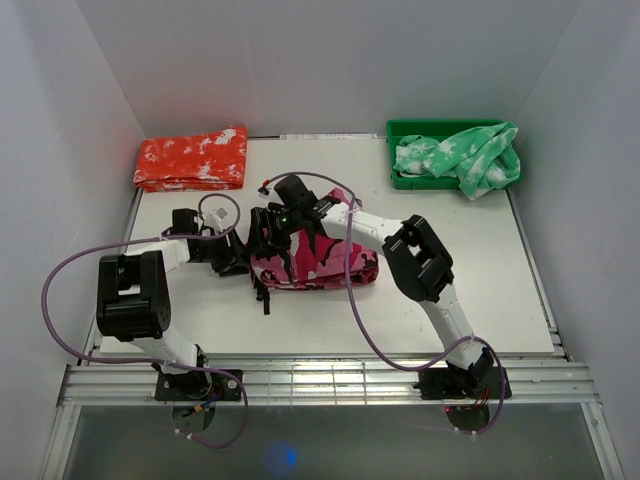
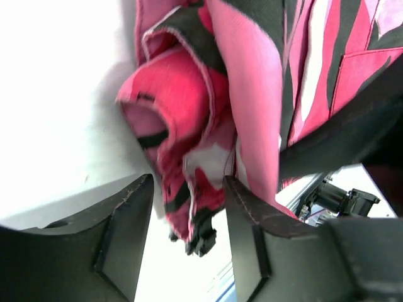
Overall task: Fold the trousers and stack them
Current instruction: Fold the trousers
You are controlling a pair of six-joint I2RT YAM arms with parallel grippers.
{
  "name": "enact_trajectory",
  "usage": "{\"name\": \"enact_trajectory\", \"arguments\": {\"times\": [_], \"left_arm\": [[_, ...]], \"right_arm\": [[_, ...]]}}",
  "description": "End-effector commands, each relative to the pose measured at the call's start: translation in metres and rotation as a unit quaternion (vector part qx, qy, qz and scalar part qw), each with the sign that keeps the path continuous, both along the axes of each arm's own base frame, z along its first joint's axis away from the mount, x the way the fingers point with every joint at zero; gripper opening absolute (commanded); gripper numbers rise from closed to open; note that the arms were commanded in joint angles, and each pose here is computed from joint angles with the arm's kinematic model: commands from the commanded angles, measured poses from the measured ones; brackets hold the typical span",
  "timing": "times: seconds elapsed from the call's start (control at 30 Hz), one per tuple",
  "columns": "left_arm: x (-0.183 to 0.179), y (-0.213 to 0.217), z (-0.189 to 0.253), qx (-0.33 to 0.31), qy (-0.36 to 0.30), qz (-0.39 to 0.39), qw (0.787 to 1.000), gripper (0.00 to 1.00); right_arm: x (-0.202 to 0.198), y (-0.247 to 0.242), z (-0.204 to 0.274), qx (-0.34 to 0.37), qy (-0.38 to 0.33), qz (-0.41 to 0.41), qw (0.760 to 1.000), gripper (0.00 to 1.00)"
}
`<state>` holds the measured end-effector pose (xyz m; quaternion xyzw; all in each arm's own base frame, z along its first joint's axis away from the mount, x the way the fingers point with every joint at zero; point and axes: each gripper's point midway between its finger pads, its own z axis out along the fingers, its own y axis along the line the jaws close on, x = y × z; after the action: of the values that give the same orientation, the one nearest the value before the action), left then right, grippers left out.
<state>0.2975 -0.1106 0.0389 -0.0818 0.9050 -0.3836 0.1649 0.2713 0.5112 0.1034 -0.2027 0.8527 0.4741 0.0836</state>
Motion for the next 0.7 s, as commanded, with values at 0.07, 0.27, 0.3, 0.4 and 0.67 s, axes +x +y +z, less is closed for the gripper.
{"name": "enact_trajectory", "arguments": {"times": [0.07,0.27,0.3,0.4,0.67], "left_arm": [[0.002,0.016,0.035,0.013,-0.03,0.002,0.999,0.64],[0.005,0.031,0.064,0.013,-0.069,0.016,0.997,0.65],[0.006,0.03,0.072,0.007,-0.081,0.01,0.997,0.65],[0.008,0.024,0.092,-0.01,-0.112,-0.002,0.994,0.65],[0.018,0.006,0.086,-0.001,-0.11,-0.017,0.994,0.64]], "right_arm": [[0.009,0.0,0.074,0.07,-0.064,0.007,0.995,0.69],[0.028,-0.028,0.093,0.075,-0.082,-0.015,0.994,0.7],[0.03,-0.032,0.095,0.076,-0.087,-0.015,0.993,0.71],[0.043,-0.052,0.104,0.079,-0.111,-0.019,0.991,0.74],[0.099,-0.145,0.112,0.034,-0.218,-0.022,0.975,0.72]]}}
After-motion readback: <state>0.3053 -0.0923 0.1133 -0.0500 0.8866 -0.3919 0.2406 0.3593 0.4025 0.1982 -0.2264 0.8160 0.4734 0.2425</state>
